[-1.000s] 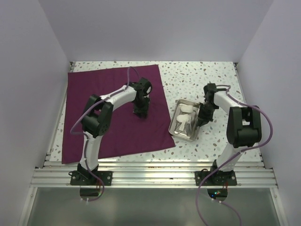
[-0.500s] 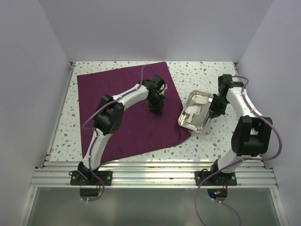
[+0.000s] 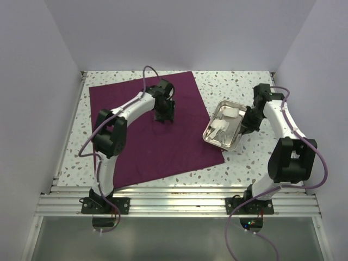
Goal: Prepare the surgical pack
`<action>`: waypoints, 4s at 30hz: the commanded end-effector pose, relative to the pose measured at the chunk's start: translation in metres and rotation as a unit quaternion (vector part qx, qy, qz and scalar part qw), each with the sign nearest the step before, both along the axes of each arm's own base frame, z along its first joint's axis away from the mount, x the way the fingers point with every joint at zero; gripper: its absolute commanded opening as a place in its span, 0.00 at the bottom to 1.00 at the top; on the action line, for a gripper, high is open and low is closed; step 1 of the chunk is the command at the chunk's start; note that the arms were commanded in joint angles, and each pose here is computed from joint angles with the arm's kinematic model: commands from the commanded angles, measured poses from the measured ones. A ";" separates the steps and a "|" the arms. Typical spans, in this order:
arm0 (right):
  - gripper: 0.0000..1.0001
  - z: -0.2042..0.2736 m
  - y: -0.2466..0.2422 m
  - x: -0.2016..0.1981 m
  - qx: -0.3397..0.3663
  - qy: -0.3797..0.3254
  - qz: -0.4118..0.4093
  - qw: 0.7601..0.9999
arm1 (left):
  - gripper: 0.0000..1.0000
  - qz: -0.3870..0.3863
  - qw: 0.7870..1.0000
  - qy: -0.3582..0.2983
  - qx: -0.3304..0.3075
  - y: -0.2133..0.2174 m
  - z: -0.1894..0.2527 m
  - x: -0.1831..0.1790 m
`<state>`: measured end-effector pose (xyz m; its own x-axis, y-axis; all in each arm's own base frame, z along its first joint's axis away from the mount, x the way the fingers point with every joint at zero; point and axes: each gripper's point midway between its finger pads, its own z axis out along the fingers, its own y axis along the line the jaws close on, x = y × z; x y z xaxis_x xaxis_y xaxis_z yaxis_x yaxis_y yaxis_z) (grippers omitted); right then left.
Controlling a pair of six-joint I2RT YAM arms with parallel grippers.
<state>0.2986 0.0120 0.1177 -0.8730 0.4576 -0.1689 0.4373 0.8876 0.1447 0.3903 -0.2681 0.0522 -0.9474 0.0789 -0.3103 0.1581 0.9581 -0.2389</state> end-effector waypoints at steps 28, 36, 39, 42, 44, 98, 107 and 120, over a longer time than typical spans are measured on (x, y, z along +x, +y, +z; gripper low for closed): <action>0.00 -0.019 0.328 0.082 0.166 -0.105 0.023 0.980 | 0.59 0.330 0.928 -0.069 0.156 0.207 0.099 -0.036; 0.00 -0.036 0.357 0.068 0.159 -0.086 0.006 0.984 | 0.60 0.334 0.923 -0.053 0.183 0.216 0.081 -0.033; 0.05 -0.046 0.358 0.063 0.158 -0.066 0.006 0.985 | 0.60 0.335 0.922 -0.044 0.189 0.218 0.073 -0.031; 0.18 -0.051 0.359 0.059 0.155 -0.056 0.018 0.986 | 0.59 0.337 0.920 -0.035 0.195 0.221 0.066 -0.030; 0.37 -0.049 0.360 0.057 0.155 -0.055 0.027 0.986 | 0.59 0.341 0.919 -0.036 0.196 0.224 0.065 -0.028; 0.00 -0.104 0.117 -0.061 0.112 0.058 0.060 0.990 | 0.14 0.116 0.993 0.018 -0.010 0.096 -0.050 0.116; 0.33 -0.017 0.122 0.021 0.081 -0.039 0.160 0.983 | 0.32 0.201 0.972 -0.119 0.005 0.182 0.077 0.106; 0.78 -0.013 0.128 -0.016 0.118 -0.030 0.224 0.967 | 0.43 0.231 0.959 -0.139 0.083 0.239 0.104 -0.010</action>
<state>0.2933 0.1366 0.0881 -0.9851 0.1174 -0.1258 0.0675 0.9362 0.3451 0.3961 -0.0436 0.1718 -0.7661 -0.2861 -0.5755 -0.2468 0.9578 -0.1476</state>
